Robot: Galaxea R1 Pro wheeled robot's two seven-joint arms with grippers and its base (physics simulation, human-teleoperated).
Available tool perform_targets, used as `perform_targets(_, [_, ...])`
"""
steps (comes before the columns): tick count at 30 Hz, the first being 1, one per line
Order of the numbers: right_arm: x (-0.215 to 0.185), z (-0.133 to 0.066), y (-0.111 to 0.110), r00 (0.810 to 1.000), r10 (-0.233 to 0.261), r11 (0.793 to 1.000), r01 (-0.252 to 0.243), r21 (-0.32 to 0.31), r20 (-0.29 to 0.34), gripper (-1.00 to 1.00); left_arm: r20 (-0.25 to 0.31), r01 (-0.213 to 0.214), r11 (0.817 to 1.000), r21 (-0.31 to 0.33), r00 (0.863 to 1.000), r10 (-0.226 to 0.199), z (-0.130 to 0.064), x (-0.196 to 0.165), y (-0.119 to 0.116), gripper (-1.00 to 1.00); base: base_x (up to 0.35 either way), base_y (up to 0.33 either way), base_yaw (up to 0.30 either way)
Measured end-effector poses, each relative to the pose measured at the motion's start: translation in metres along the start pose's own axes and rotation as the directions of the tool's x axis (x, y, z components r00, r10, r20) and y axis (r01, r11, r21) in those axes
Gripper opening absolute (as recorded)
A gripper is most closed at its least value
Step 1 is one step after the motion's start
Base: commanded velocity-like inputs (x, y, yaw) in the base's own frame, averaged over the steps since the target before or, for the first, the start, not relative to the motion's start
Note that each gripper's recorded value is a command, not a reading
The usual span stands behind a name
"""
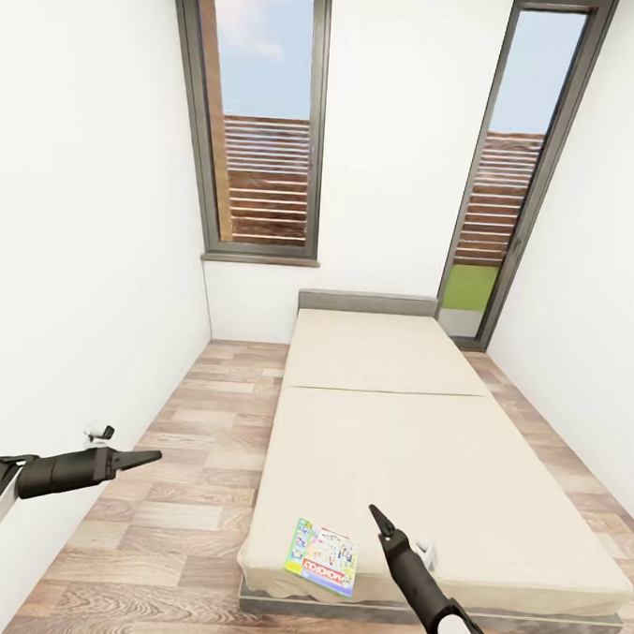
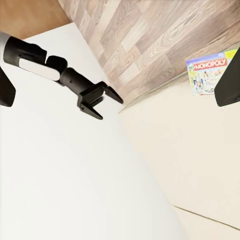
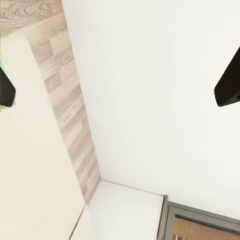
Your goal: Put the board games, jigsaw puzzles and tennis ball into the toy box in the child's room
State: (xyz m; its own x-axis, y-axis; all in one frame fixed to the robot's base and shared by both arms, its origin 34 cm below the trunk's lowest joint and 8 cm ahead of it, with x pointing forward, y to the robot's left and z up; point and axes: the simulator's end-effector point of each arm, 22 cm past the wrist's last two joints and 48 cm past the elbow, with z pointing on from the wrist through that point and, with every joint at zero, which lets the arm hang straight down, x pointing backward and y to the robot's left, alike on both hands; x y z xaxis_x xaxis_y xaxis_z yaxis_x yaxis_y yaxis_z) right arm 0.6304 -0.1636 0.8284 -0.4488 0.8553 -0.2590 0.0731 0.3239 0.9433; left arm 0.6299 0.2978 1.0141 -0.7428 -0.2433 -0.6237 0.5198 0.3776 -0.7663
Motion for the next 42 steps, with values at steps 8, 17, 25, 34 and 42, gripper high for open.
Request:
perform_targets(8, [-0.005, 0.001, 0.016, 1.0, 0.0, 0.998, 0.001, -0.058, 0.012, 1.0, 0.004, 0.002, 1.0, 0.001, 1.0, -0.002, 0.001, -0.001, 0.0, 1.0, 0.0, 0.0, 0.0])
perform_targets(17, [-0.005, 0.001, 0.017, 1.0, 0.003, 0.998, -0.002, -0.066, 0.011, 1.0, 0.004, 0.015, 1.0, 0.0, 1.0, -0.015, 0.001, -0.001, 0.0, 1.0, 0.0, 0.0, 0.0])
perform_targets(25, [-0.002, 0.002, 0.016, 0.999, 0.033, 0.998, -0.034, -0.056, -0.01, 1.0, 0.003, 0.04, 0.999, -0.001, 0.999, -0.04, 0.0, -0.002, 0.0, 1.0, 0.0, 0.0, 0.0])
perform_targets(34, [0.005, 0.0, 0.003, 0.986, 0.152, 0.988, -0.152, 0.009, -0.071, 1.0, 0.005, 0.069, 0.998, 0.002, 0.998, -0.069, 0.0, -0.006, -0.002, 1.0, 0.0, 0.0, 0.0])
perform_targets(42, [0.009, 0.0, 0.004, 0.967, 0.206, 0.978, -0.203, 0.035, -0.15, 1.0, 0.009, 0.078, 0.997, 0.002, 0.997, -0.078, 0.0, -0.014, -0.006, 1.0, 0.0, 0.0, 0.0])
